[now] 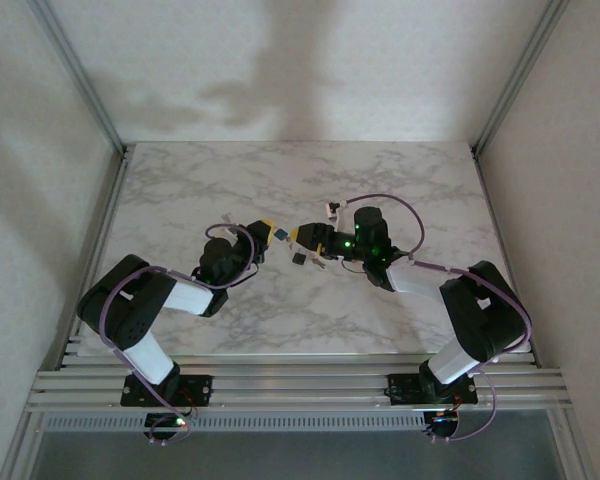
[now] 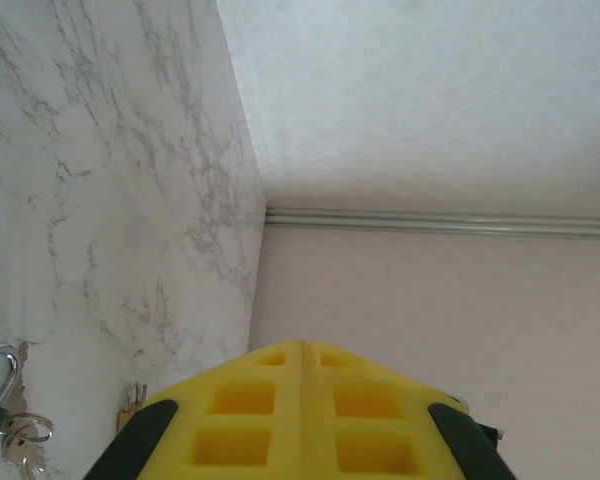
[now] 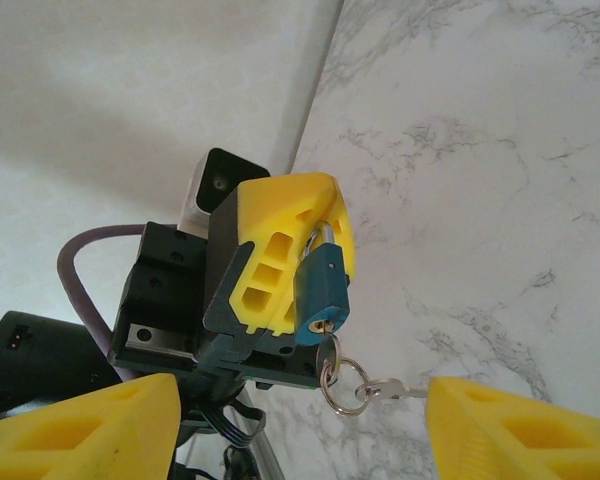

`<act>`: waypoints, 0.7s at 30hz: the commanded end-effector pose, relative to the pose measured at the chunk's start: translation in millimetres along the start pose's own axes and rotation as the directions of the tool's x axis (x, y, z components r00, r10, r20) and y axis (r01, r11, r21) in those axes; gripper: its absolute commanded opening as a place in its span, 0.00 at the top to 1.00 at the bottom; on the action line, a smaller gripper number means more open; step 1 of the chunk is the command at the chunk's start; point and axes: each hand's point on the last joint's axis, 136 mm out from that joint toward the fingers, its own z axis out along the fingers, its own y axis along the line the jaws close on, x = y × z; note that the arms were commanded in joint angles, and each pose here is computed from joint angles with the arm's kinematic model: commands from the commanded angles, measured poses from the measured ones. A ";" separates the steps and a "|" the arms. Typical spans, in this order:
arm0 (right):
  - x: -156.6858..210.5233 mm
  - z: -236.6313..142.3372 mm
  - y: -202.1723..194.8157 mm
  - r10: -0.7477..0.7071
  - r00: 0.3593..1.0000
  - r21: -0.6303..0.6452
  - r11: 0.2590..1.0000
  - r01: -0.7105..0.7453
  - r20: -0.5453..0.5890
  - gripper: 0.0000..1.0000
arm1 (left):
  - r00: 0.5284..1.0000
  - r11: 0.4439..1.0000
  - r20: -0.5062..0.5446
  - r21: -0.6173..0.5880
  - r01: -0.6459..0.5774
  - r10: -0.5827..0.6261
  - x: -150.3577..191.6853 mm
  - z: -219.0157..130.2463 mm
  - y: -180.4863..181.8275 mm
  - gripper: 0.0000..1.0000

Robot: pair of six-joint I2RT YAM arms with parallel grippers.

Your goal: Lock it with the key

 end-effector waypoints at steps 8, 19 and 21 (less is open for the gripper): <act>6.3 7.4 -1.3 0.020 0.999 -0.049 0.999 -0.021 -0.035 0.49 | 1.000 0.997 -0.025 0.074 0.015 -0.013 6.4 5.0 -19.4 1.00; 7.2 10.4 -3.0 0.029 0.999 -0.058 0.998 -0.031 -0.040 0.59 | 0.998 0.996 -0.046 0.078 0.041 -0.037 11.7 7.8 -14.1 1.00; 7.6 11.3 -4.4 0.035 0.999 -0.058 0.998 -0.037 -0.041 0.59 | 0.998 0.996 -0.050 0.079 0.047 -0.043 12.3 8.1 -12.9 1.00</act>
